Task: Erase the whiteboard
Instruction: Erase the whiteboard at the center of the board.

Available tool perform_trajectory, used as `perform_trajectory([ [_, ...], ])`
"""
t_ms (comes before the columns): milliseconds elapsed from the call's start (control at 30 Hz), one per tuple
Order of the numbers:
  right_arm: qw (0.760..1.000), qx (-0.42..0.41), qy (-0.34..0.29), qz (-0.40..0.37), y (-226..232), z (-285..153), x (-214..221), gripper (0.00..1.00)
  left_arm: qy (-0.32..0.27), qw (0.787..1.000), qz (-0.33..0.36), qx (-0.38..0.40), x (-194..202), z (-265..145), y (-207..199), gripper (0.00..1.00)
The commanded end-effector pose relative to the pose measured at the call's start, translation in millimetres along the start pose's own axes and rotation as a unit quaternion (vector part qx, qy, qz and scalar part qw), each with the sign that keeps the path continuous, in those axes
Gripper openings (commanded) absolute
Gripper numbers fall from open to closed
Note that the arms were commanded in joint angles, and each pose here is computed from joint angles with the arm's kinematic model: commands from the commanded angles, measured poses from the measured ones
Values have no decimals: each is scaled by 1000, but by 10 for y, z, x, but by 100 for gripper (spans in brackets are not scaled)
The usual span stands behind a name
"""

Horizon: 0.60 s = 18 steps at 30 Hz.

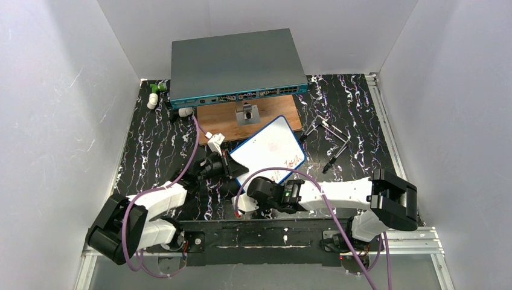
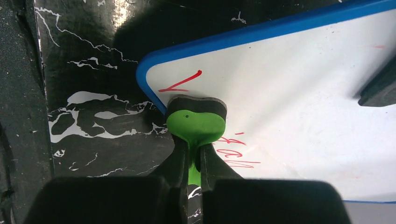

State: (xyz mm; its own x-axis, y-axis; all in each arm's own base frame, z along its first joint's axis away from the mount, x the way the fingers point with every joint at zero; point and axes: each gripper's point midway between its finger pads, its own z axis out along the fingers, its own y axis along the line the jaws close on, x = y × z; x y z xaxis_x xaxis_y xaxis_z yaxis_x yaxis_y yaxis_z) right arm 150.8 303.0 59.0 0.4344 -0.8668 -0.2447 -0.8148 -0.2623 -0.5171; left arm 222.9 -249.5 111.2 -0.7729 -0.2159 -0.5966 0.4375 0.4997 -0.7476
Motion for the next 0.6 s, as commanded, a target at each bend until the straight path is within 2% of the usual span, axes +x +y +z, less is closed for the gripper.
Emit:
perform_trajectory([
  [0, 1000, 24, -7, 3, -236, -141, -126, 1, 19, 1000, -18, 5, 117, -19, -4, 0],
  [100, 1000, 10, -27, -3, -227, -193, -325, 1, 18, 1000, -19, 5, 106, -17, -5, 0],
  [300, 999, 1, -25, -24, -154, -112, -536, 1, 16, 1000, -22, 7, 98, -9, -14, 0],
  [567, 998, -25, 25, -43, 62, 23, -265, 1, 17, 1000, -16, 10, 105, -27, -27, 0],
])
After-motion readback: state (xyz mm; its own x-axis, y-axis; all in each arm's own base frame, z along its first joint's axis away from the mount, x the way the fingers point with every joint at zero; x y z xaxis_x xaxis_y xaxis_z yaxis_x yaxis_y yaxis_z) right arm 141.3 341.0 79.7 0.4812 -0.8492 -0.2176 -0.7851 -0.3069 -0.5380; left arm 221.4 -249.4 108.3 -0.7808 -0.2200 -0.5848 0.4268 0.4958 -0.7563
